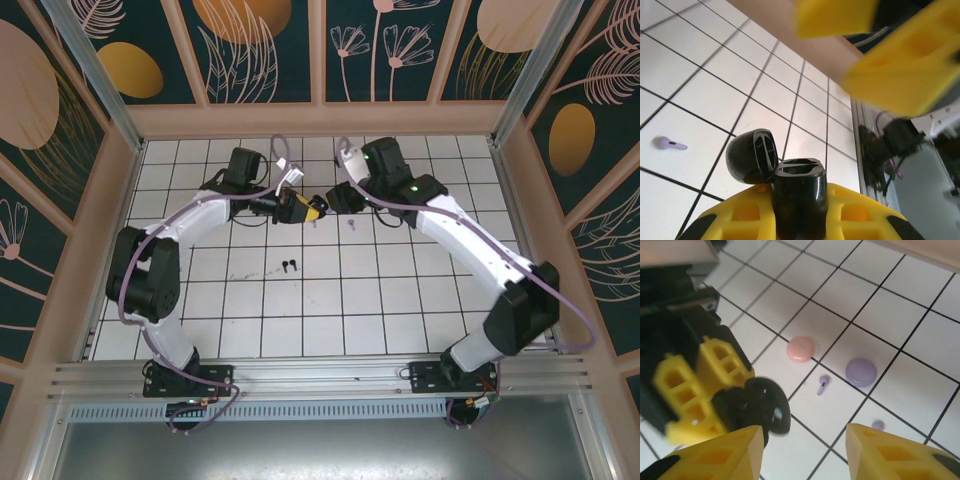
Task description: Insert the wireless bluetooth earbuds into the charging case
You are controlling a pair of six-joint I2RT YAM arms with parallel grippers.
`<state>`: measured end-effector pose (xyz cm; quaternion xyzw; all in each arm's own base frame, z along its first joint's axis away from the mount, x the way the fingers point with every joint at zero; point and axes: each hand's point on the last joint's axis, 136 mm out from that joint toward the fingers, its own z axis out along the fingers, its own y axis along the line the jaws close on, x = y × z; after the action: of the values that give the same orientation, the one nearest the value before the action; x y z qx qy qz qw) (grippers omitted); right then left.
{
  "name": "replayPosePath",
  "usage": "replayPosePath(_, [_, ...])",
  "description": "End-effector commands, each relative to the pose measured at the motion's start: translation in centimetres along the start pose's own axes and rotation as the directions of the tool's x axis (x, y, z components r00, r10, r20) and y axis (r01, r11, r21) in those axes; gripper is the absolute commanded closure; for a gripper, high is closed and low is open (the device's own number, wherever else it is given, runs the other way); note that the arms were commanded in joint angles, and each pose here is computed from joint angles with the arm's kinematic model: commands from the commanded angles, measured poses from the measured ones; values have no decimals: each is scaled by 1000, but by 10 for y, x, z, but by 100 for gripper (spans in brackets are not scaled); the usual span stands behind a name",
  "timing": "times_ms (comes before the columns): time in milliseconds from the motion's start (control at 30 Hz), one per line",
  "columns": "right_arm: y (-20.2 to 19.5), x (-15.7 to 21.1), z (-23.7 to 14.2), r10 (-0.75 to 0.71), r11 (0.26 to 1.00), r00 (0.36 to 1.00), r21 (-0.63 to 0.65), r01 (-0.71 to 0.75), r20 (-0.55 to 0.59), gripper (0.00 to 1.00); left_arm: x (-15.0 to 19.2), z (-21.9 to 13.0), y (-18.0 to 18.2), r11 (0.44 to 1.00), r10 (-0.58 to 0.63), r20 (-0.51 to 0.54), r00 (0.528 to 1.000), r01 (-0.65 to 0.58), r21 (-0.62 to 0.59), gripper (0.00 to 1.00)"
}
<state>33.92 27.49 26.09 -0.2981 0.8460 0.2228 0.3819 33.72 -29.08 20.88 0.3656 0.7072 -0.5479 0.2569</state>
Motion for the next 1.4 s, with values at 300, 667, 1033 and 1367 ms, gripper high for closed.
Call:
replayPosePath(300, [39,64,14,331,942,942,-45,-333,-58,52,-94,-93,-35,887,368,435,822,-171,-428,100])
replayPosePath(667, [107,104,104,405,913,873,66,-403,-273,59,-91,-182,-53,697,535,597,597,87,-711,100])
replayPosePath(1033, [110,134,155,455,886,814,281,-370,-362,61,-68,-214,-48,642,533,667,521,265,-719,100])
replayPosePath(1367, [119,148,182,416,897,812,329,-294,-409,64,-63,-230,-60,606,578,663,476,293,-739,100])
